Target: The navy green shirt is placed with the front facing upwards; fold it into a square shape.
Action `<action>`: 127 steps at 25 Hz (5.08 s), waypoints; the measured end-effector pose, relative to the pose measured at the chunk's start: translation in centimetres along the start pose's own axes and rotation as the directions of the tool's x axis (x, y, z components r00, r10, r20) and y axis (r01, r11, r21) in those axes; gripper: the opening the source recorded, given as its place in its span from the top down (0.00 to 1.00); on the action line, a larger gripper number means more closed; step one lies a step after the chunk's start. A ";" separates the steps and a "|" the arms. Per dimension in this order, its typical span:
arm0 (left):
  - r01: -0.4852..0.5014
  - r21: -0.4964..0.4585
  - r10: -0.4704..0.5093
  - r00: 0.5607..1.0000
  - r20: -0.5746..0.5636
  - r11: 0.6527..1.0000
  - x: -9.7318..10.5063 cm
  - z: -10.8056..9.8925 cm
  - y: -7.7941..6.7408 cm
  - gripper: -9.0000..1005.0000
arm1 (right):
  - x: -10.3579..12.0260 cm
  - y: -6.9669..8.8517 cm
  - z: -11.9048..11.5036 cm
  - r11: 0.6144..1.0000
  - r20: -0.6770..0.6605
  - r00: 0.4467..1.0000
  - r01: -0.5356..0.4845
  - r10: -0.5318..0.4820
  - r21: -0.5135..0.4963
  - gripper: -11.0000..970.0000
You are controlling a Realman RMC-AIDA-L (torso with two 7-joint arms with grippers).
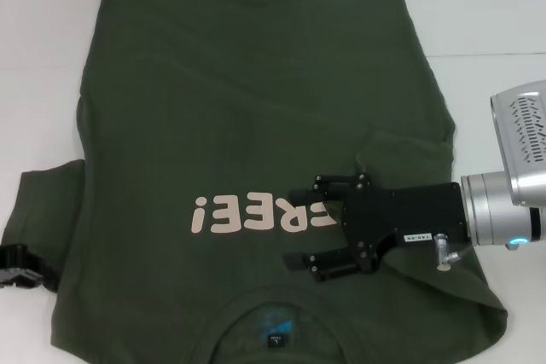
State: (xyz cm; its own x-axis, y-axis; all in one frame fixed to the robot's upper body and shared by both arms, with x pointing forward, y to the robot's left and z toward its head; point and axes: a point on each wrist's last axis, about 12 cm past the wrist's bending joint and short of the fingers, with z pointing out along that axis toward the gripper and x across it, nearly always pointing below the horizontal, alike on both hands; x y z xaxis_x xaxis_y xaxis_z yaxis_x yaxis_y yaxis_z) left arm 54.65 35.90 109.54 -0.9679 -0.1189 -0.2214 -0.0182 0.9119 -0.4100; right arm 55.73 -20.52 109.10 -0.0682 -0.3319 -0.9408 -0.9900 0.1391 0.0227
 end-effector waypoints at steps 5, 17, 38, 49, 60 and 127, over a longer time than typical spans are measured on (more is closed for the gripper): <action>-0.003 -0.001 0.003 1.000 0.013 1.000 -0.5 0.0 -0.3 0.67 | 0.1 0.0 -0.1 1.000 0.001 1.000 -0.004 0.004 0.003 0.09; -0.018 -0.007 0.018 1.000 0.019 1.000 -0.7 -0.1 -0.4 0.90 | 0.1 0.1 -0.1 1.000 0.004 1.000 -0.009 0.009 0.001 0.09; -0.059 -0.028 0.059 0.998 -0.007 0.998 -0.9 0.1 -1.1 0.95 | 0.2 0.2 -0.2 1.000 0.008 1.000 -0.015 0.015 0.003 0.09; -0.057 -0.067 0.059 0.998 0.031 0.996 -1.0 -0.8 -0.5 0.95 | 0.0 0.0 -0.1 1.000 0.010 1.000 -0.013 0.012 0.008 0.09; -0.034 -0.122 0.046 0.995 0.091 0.992 -0.8 -1.7 0.7 0.95 | -0.1 0.0 -0.1 1.000 0.018 1.000 -0.012 0.012 0.010 0.09; -0.119 0.163 0.067 0.955 0.290 0.979 -4.0 0.4 -6.6 0.94 | 0.4 -0.7 -1.0 0.996 0.022 1.000 -0.023 0.021 0.088 0.12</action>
State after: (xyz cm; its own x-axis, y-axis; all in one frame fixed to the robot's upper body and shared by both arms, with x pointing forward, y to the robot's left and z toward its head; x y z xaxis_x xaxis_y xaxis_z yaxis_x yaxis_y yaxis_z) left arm 58.73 30.14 112.76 -0.8524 -0.1660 -0.4959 0.1381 0.8431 -0.5197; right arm 56.24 -21.64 109.08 -0.0865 -0.3085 -0.9473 -0.9735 0.2281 0.0147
